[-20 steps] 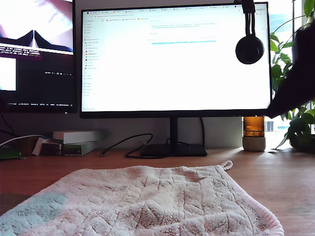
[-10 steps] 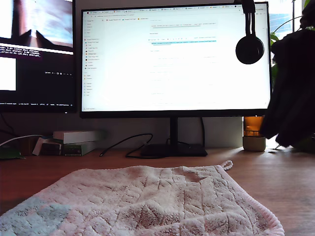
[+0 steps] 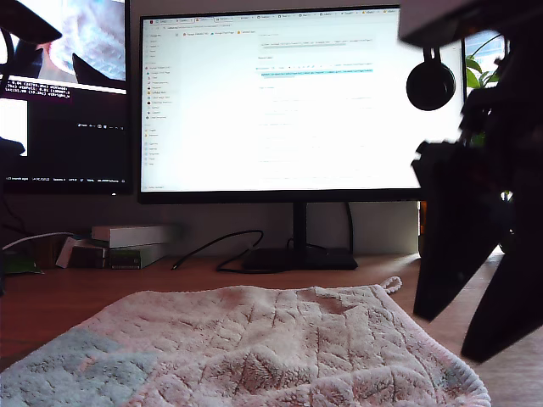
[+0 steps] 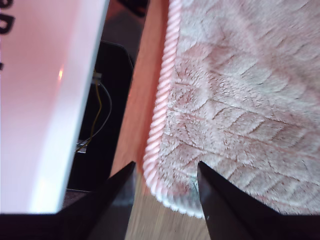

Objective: Fold the tea towel to a neat square and place it to the right

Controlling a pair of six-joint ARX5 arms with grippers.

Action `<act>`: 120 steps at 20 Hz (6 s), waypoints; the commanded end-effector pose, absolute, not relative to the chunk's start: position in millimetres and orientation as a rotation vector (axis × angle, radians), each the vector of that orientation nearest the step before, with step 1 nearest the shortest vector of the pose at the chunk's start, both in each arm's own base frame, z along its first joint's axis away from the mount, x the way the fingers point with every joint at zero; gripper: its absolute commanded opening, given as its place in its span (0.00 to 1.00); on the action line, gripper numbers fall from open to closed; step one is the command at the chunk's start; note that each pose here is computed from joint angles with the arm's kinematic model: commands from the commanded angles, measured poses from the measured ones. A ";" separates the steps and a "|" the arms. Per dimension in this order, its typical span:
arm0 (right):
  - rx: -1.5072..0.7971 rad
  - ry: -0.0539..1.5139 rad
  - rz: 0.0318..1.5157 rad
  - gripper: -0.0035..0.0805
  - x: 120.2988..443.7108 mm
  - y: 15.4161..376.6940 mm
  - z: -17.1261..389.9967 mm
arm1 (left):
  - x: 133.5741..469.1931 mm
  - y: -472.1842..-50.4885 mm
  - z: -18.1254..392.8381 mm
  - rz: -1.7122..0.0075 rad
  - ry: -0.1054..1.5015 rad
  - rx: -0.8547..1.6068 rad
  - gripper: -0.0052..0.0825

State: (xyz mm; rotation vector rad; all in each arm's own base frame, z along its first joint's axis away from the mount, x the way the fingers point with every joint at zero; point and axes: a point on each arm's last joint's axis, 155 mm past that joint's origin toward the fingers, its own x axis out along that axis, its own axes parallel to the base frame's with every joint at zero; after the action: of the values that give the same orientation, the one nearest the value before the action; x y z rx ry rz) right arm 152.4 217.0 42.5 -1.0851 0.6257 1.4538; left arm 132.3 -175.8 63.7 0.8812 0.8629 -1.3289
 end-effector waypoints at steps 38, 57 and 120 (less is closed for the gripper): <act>-1.115 0.786 1.540 0.05 141.8 220.1 -16.8 | 135.2 -180.3 38.5 -1.365 0.911 0.931 0.55; -1.113 0.774 1.536 0.05 143.6 222.2 -16.1 | 150.1 -176.9 -2.4 -1.342 1.019 1.007 0.55; -0.915 1.291 1.424 0.03 101.1 204.5 68.8 | 60.8 -181.3 41.5 -1.386 1.499 0.722 0.04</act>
State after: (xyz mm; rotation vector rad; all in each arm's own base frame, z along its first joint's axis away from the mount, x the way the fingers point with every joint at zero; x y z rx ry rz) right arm 96.0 202.4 66.4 -0.9115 1.3095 1.4373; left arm 60.9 -188.1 48.3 0.7058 1.4699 -1.4100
